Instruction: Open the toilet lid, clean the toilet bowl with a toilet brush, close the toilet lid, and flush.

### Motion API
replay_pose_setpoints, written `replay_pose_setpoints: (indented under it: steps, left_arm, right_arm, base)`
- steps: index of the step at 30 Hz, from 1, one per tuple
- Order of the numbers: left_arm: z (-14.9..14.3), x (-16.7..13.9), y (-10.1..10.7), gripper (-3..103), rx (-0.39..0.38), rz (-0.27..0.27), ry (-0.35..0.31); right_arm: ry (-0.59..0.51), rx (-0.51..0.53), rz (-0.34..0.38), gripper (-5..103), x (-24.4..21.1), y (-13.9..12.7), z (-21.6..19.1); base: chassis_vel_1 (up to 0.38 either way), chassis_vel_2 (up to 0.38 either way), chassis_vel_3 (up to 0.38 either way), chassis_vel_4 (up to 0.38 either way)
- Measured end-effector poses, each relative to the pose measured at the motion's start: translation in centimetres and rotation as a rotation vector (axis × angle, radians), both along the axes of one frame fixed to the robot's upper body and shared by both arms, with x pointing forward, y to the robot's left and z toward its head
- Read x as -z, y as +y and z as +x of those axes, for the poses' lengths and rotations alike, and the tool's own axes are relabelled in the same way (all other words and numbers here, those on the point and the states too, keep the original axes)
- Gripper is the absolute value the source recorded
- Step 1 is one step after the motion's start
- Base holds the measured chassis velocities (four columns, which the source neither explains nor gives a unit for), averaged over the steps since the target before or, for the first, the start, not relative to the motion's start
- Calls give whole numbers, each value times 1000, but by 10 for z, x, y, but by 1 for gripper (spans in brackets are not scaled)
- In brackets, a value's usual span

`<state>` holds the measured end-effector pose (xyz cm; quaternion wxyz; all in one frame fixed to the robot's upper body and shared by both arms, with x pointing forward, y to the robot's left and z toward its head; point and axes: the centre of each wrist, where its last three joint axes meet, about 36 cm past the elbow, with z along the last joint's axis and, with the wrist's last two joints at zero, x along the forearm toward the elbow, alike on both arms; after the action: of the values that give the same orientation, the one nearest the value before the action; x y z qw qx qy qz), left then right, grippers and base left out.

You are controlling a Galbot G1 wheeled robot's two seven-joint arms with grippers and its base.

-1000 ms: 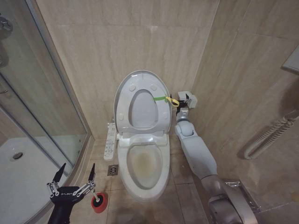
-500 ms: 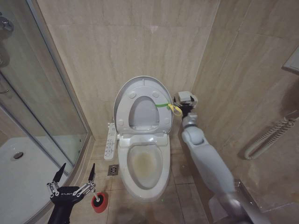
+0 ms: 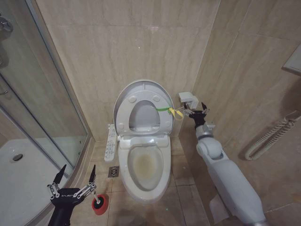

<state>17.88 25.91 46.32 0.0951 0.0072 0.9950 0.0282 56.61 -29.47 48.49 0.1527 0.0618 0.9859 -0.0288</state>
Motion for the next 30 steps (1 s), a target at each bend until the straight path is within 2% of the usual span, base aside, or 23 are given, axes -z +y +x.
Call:
replay_pose_setpoints:
  steps: [4, 8, 12, 16, 19, 21, 25, 30]
  left_arm:
    - [0, 0, 0, 100, 0, 0, 0]
    - [0, 0, 0, 100, 0, 0, 0]
    - [0, 0, 0, 100, 0, 0, 0]
    - [0, 0, 0, 100, 0, 0, 0]
    - [0, 0, 0, 100, 0, 0, 0]
    - [0, 0, 0, 100, 0, 0, 0]
    - [0, 0, 0, 100, 0, 0, 0]
    - [0, 0, 0, 100, 0, 0, 0]
  right_arm:
    - [-3, 33, 3, 100, -2, -7, 29]
    - [3, 18, 16, 100, -9, 5, 45]
    - [6, -13, 16, 100, -12, 21, 44]
    - [-11, -47, 1, 100, -17, 30, 22]
    - [-11, -67, -22, 100, -19, 18, -11]
    - [-4, -68, -18, 100, -20, 15, -25]
    - [80, -102, 24, 100, -18, 15, -90]
    - [123, -116, 52, 100, -22, 26, -130]
  base:
    - [0, 0, 0, 0]
    - [0, 0, 0, 0]
    - [0, 0, 0, 0]
    - [0, 0, 0, 0]
    - [0, 0, 0, 0]
    - [0, 0, 0, 0]
    - [0, 0, 0, 0]
    - [0, 0, 0, 0]
